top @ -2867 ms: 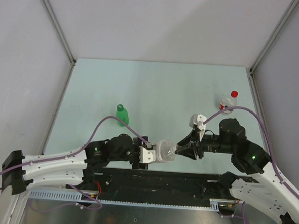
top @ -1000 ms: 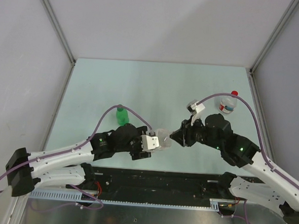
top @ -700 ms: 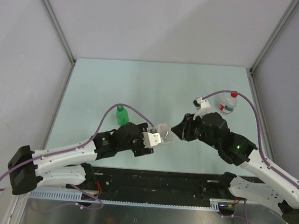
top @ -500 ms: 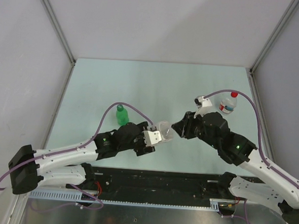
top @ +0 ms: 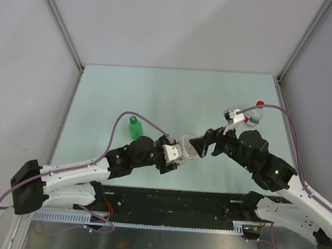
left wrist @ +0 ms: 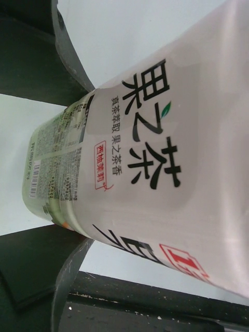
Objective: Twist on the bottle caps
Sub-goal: Screw the bottle cap onto the plastic bottle.
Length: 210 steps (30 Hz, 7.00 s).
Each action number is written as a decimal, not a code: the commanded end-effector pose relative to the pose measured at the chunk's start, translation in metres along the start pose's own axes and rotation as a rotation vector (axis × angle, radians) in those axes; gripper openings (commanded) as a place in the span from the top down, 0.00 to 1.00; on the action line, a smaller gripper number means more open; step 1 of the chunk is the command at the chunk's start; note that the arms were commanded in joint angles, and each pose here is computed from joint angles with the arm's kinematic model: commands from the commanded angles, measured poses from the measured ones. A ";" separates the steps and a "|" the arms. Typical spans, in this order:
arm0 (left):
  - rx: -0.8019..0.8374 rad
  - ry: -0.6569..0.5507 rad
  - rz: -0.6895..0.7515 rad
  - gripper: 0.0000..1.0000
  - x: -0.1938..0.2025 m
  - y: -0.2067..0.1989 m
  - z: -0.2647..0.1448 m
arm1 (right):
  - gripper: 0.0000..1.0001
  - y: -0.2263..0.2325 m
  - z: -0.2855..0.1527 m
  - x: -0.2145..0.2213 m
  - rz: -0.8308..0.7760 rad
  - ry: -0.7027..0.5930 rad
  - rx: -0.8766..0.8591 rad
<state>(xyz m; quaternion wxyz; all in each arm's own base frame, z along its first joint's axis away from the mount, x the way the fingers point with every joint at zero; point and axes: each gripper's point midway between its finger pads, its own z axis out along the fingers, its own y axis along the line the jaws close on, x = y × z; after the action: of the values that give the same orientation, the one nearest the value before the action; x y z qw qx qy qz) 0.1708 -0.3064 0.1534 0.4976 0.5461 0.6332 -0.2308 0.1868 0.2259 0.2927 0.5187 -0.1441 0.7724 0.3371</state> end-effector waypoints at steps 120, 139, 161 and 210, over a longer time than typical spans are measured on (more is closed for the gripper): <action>-0.284 -0.220 -0.029 1.00 -0.035 0.067 -0.006 | 0.11 0.017 0.026 -0.035 0.000 -0.239 0.134; 0.257 -0.205 0.210 1.00 -0.021 -0.025 -0.021 | 0.05 0.078 -0.095 0.011 -0.891 -0.212 -0.656; 0.261 -0.198 0.226 1.00 -0.019 -0.026 -0.023 | 0.36 0.080 -0.066 0.032 -0.873 -0.081 -0.655; -0.514 -0.138 -0.044 1.00 -0.045 0.111 -0.013 | 0.83 -0.026 0.060 0.024 0.334 -0.155 0.419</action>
<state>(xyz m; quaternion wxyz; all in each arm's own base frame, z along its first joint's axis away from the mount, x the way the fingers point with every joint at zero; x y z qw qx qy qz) 0.2317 -0.2553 0.1198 0.5116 0.5040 0.6923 -0.0714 0.2228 0.2611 0.2622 0.5378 0.0081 0.7965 0.2763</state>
